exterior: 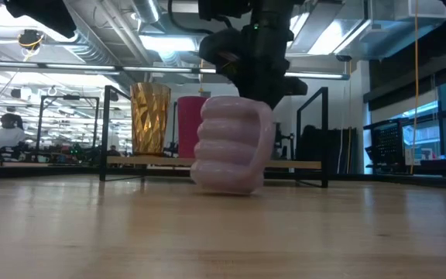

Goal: Stack small to large cups/mugs on shelf
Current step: Put the purple mug on the shelf

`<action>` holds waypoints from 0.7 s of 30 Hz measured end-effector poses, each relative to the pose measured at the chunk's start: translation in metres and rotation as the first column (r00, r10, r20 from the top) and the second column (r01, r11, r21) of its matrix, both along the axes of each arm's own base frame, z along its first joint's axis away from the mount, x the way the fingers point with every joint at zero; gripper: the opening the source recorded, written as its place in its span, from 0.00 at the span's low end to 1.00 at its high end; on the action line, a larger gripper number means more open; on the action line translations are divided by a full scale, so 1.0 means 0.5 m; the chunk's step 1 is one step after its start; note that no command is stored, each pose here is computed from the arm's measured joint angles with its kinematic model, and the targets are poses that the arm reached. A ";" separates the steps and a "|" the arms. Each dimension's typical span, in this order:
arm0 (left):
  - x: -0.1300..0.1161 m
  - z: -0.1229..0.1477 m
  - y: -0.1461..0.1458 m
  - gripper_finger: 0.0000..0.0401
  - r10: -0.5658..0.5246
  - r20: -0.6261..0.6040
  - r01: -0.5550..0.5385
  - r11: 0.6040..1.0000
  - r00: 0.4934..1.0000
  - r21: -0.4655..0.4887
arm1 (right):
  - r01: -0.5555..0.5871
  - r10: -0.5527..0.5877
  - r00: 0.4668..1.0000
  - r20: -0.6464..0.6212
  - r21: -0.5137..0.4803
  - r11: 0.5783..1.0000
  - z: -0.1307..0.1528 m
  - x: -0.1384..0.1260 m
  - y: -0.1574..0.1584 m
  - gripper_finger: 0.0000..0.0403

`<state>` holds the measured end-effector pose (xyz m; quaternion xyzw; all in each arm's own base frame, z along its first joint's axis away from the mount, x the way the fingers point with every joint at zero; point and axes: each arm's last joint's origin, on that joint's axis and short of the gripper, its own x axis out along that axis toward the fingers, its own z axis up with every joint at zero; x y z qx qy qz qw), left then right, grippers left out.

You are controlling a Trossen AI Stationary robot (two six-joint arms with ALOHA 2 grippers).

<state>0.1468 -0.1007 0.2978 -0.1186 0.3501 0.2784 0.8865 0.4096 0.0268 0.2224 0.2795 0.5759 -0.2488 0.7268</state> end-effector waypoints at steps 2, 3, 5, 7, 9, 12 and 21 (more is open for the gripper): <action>0.000 0.000 0.000 0.25 0.000 0.000 0.000 1.000 1.000 0.000 | -0.003 0.003 1.000 -0.009 -0.010 1.000 0.003 -0.003 -0.001 0.12; 0.000 0.000 0.000 0.25 0.001 0.000 -0.001 1.000 1.000 0.000 | -0.004 0.004 1.000 -0.019 -0.020 1.000 0.009 -0.004 -0.001 0.12; 0.000 0.000 0.000 0.25 0.006 0.003 -0.006 1.000 1.000 -0.004 | -0.019 0.016 0.999 -0.047 -0.057 0.998 0.023 -0.009 -0.003 0.11; 0.000 0.000 0.000 0.25 0.014 0.009 -0.014 1.000 1.000 -0.010 | -0.021 0.016 0.998 -0.058 -0.084 0.996 0.039 -0.012 -0.005 0.09; 0.000 0.000 0.000 0.25 0.019 0.014 -0.019 1.000 1.000 -0.011 | -0.033 0.024 0.997 -0.074 -0.120 0.992 0.057 -0.015 -0.007 0.08; 0.001 0.000 0.000 0.25 0.023 0.022 -0.023 1.000 0.999 -0.004 | -0.031 0.017 0.997 -0.082 -0.173 0.984 0.085 -0.018 -0.015 0.08; 0.003 0.002 -0.002 0.25 0.025 0.039 -0.024 1.000 0.999 -0.017 | 0.054 -0.095 0.984 -0.150 -0.260 0.964 0.144 -0.040 -0.129 0.08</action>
